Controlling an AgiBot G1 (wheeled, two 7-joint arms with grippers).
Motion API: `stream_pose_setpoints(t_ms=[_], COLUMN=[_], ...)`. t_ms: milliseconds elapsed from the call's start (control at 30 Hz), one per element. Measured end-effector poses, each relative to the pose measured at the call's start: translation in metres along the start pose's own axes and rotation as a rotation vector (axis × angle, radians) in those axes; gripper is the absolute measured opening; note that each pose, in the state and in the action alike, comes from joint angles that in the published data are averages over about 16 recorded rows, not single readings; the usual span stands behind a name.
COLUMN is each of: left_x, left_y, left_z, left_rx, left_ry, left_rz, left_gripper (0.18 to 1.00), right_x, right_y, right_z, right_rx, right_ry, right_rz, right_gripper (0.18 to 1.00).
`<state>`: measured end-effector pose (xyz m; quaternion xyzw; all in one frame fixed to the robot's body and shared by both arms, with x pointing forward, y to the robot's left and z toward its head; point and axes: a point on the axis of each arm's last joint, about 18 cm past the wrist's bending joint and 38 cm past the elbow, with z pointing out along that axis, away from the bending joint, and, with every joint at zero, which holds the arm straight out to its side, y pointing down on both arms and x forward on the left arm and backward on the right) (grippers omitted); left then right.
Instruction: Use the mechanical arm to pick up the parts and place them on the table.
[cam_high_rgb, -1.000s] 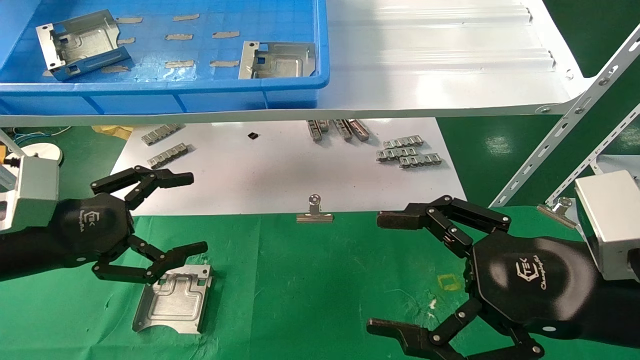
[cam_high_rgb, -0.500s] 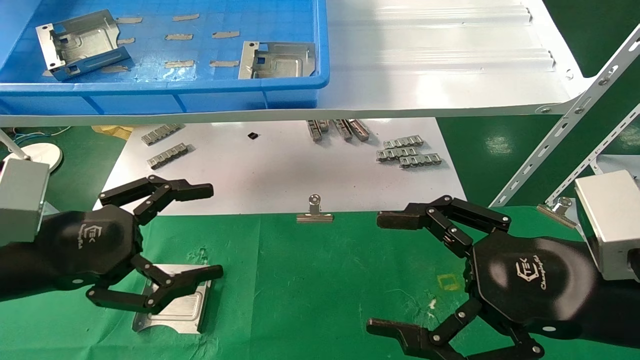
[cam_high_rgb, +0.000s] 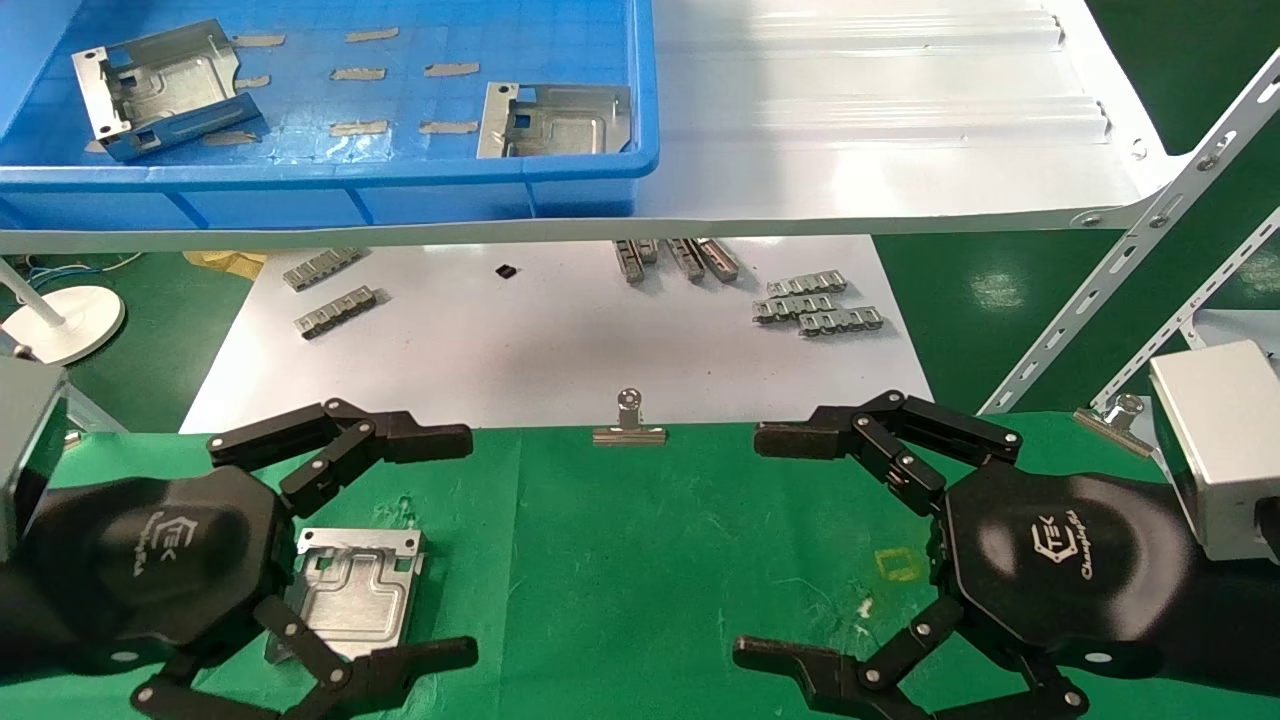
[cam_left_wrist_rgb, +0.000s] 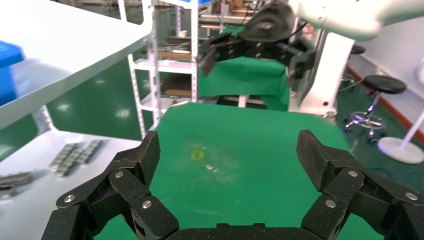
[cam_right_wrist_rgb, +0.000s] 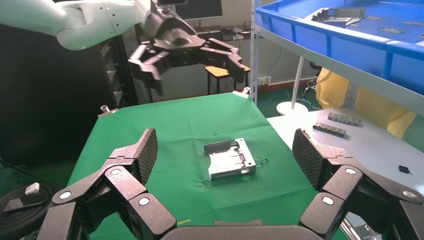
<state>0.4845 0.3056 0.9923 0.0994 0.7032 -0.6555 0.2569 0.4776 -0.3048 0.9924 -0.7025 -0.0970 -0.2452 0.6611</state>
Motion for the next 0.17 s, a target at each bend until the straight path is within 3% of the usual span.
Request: stream_pose_setpoints(t_ms=[167], left_x=[0.0070], left_y=[-0.0038], left_z=[0.0027], left_rx=[0.005], left_ry=[0.017], left_rz=[-0.010], left_gripper=[1.001], right_x=[0.0000], right_y=[0.0000], right_z=[0.0000], right_rx=[0.000], right_ry=[0.000], right_rz=[0.000], right_gripper=[1.000])
